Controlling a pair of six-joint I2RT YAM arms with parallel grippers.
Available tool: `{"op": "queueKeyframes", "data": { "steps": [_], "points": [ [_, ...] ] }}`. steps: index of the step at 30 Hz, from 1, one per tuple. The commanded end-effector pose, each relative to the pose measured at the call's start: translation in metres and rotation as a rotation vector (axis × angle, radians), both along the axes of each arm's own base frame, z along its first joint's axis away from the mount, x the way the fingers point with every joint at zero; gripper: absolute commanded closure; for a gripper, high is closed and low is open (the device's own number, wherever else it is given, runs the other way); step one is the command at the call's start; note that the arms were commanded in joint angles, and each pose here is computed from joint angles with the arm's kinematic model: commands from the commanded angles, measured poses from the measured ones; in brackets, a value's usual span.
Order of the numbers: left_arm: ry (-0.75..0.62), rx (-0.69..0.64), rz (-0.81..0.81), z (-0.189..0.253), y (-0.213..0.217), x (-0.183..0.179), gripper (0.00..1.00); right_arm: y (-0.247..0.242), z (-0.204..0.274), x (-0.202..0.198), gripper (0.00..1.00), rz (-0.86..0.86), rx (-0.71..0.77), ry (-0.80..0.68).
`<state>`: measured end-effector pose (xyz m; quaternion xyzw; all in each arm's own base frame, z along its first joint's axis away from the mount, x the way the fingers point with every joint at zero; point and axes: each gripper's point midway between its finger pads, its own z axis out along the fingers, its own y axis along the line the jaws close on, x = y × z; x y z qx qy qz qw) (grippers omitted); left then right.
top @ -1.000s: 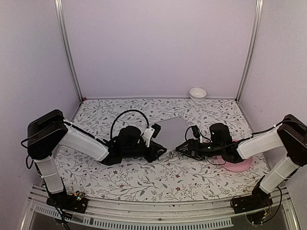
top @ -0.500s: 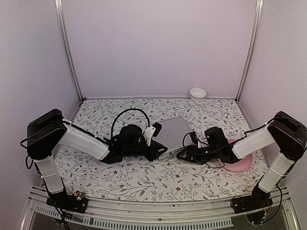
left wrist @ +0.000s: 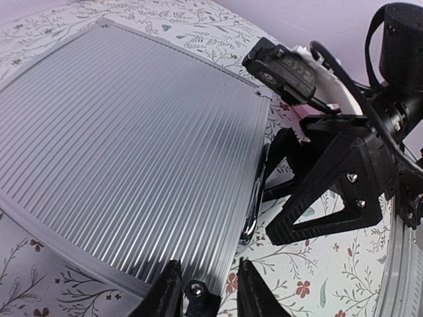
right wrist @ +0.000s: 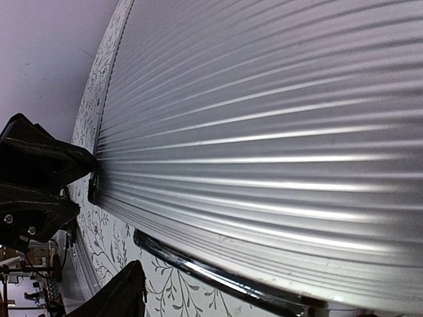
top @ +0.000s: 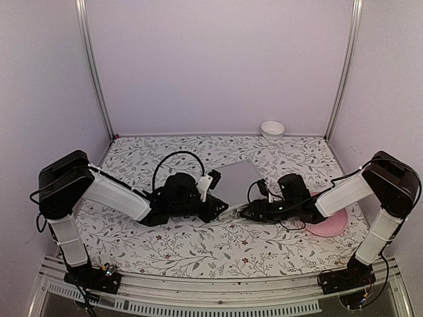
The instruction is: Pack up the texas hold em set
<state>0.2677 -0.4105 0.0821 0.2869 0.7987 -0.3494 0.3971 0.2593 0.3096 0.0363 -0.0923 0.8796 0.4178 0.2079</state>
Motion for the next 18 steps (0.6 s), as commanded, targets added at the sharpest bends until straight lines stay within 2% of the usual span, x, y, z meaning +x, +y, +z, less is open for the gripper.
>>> {"op": "queueKeyframes", "data": {
  "steps": [1,14,18],
  "points": [
    [0.018,0.018,0.018,-0.012,0.006,0.003,0.71,0.003,-0.007,0.008,0.27,-0.003,-0.02,-0.014],
    [0.019,0.011,0.019,-0.011,0.008,0.002,0.71,-0.002,-0.013,-0.008,0.48,-0.024,-0.002,0.072],
    [0.018,0.01,0.02,-0.01,0.008,0.001,0.71,-0.002,-0.008,-0.01,0.51,-0.038,0.02,0.1]
  ]
}}
